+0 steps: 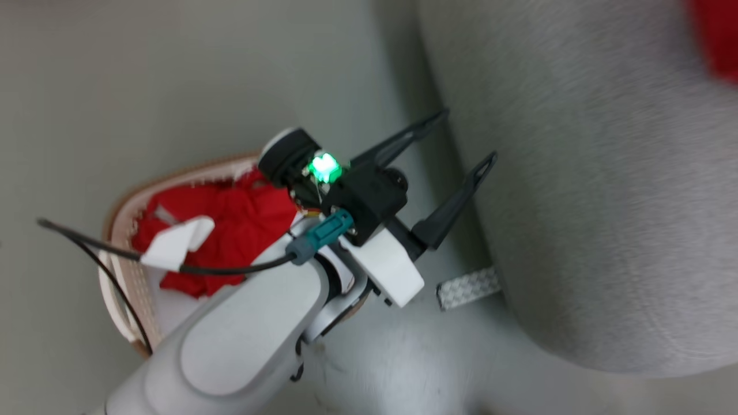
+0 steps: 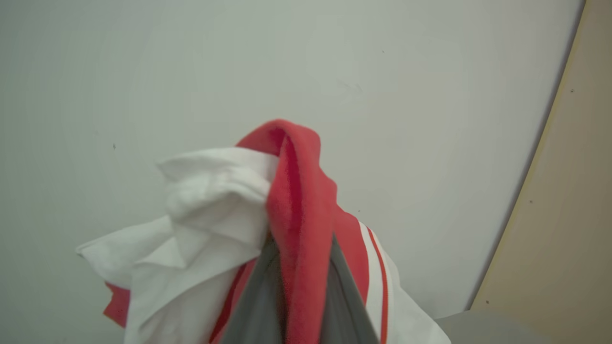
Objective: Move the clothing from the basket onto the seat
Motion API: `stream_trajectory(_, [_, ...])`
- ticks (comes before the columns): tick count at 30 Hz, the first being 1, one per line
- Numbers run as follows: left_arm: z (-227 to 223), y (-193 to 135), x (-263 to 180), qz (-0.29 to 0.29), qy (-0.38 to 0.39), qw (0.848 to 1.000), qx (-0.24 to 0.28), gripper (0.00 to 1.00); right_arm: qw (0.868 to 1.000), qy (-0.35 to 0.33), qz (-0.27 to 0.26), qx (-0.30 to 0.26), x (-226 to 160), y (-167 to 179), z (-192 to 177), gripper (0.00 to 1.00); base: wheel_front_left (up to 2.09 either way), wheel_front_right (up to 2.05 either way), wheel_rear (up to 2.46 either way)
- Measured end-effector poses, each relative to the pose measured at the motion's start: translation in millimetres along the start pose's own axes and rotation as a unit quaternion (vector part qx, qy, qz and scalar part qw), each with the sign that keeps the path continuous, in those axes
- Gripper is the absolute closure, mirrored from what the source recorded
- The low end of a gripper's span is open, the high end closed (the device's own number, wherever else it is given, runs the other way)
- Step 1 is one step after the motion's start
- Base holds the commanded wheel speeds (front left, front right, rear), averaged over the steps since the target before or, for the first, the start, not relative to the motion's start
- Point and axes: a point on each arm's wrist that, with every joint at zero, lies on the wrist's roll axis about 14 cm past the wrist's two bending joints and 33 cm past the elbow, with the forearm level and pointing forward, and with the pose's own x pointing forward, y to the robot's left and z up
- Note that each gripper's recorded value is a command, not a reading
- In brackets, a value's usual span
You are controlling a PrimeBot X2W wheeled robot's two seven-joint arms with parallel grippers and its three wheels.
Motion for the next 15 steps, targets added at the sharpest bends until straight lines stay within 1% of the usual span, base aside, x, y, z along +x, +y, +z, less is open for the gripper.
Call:
stream_trajectory(2, [-14.0,14.8,-0.8,0.01,-0.001,1.0,-0.012,0.0,0.999,0.008,-0.022,-0.024,14.8,-12.4,-16.1,1.0,0.0,0.0,0.0])
stream_trajectory(3, [-21.7,21.1,-2.0,0.015,-0.002,1.0,-0.019,0.0,0.999,0.022,-0.03,-0.04,18.9,-16.5,-30.8,1.0,0.0,0.0,0.0])
stream_trajectory(5, [-38.2,32.1,-5.9,0.026,0.001,0.999,-0.035,0.0,0.996,0.056,-0.042,-0.05,20.6,-17.4,-67.8,1.0,0.0,0.0,0.0])
stream_trajectory(8, [-64.3,48.1,-16.4,0.047,0.009,0.998,-0.052,0.0,0.991,0.118,-0.049,-0.047,9.2,-4.4,-133.3,1.0,0.0,0.0,0.0])
stream_trajectory(9, [-71.3,52.6,-20.3,0.054,0.01,0.997,-0.056,0.0,0.988,0.138,-0.05,-0.041,2.9,1.8,-153.8,0.61,0.0,0.0,0.0])
stream_trajectory(10, [-78.8,57.6,-24.8,0.062,0.015,0.996,-0.058,0.0,0.986,0.157,-0.052,-0.035,-4.9,8.2,-173.1,0.0,0.0,0.0,0.0])
stream_trajectory(13, [-99.8,73.1,-40.9,0.09,0.035,0.994,-0.056,0.0,0.974,0.218,-0.061,-0.014,-37.8,23.7,-224.0,0.0,0.0,0.0,0.0])
stream_trajectory(15, [-107.1,77.7,-49.2,0.101,0.044,0.992,-0.056,0.0,0.972,0.227,-0.066,0.0,-50.9,31.7,-233.1,0.0,0.0,0.0,0.0])
